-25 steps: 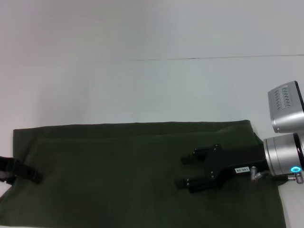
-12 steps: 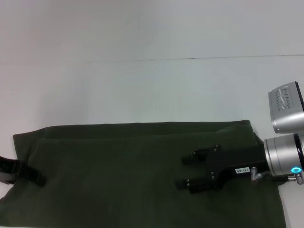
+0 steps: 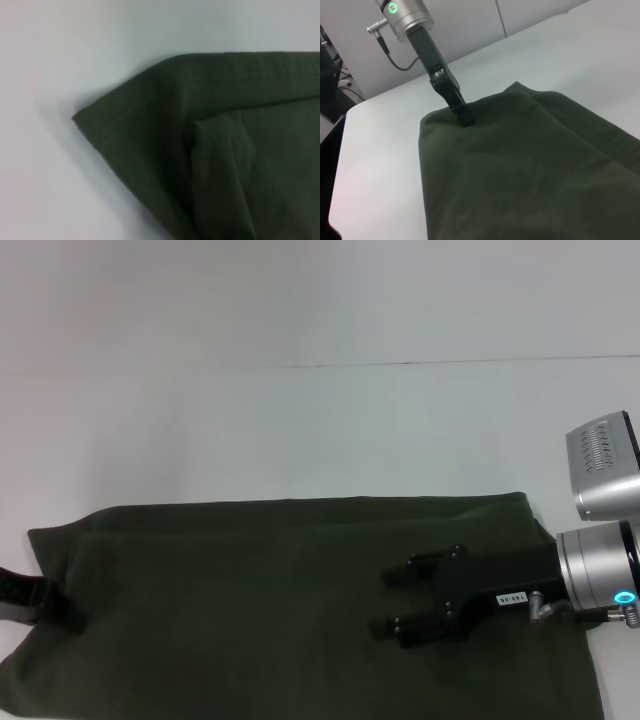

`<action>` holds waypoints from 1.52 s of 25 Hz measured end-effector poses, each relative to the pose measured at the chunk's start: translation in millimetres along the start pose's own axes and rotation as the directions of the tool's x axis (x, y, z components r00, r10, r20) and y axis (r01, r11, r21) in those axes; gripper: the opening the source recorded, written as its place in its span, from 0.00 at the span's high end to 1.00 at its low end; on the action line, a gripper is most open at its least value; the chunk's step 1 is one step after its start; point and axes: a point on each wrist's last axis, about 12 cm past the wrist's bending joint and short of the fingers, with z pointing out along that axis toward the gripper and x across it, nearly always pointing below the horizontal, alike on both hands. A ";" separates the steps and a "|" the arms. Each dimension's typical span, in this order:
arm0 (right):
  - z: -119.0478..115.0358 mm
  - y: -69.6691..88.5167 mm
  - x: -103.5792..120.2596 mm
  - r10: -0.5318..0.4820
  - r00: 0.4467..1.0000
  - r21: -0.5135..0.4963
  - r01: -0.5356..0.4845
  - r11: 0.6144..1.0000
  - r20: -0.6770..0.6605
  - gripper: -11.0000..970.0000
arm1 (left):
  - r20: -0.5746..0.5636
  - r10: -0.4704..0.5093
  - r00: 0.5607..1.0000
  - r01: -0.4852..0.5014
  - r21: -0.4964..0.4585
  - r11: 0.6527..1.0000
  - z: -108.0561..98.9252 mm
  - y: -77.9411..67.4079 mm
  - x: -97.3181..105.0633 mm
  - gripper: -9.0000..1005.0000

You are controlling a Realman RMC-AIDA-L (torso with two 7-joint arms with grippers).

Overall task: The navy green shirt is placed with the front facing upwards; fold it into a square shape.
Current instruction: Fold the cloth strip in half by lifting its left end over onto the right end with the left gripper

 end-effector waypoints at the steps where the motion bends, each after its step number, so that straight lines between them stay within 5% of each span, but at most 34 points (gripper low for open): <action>1: 0.0 0.0 0.0 0.000 1.000 0.000 0.000 1.000 0.000 0.15 | -0.003 0.002 1.000 -0.002 0.001 1.000 0.3 -0.3 0.1 0.60; 3: 0.0 0.1 0.0 0.000 1.000 -0.001 0.000 1.000 0.000 0.15 | -0.008 0.004 1.000 -0.004 0.004 1.000 0.5 -0.9 0.3 0.78; 9: 0.0 0.2 0.0 0.000 1.000 -0.002 0.000 1.000 0.000 0.15 | -0.004 -0.001 1.000 0.001 0.006 1.000 -1.8 -0.8 -0.5 0.96; 21: 2.6 0.7 -2.0 -0.008 1.000 -0.003 0.008 1.000 0.011 0.16 | 0.037 0.013 0.999 -0.012 -0.030 0.999 -18.1 0.4 -6.1 0.95; 38: 12.6 1.8 -9.9 -0.024 0.999 -0.019 0.024 1.000 0.036 0.16 | 0.109 -0.052 0.993 0.063 -0.102 0.993 -59.3 24.2 -2.5 0.95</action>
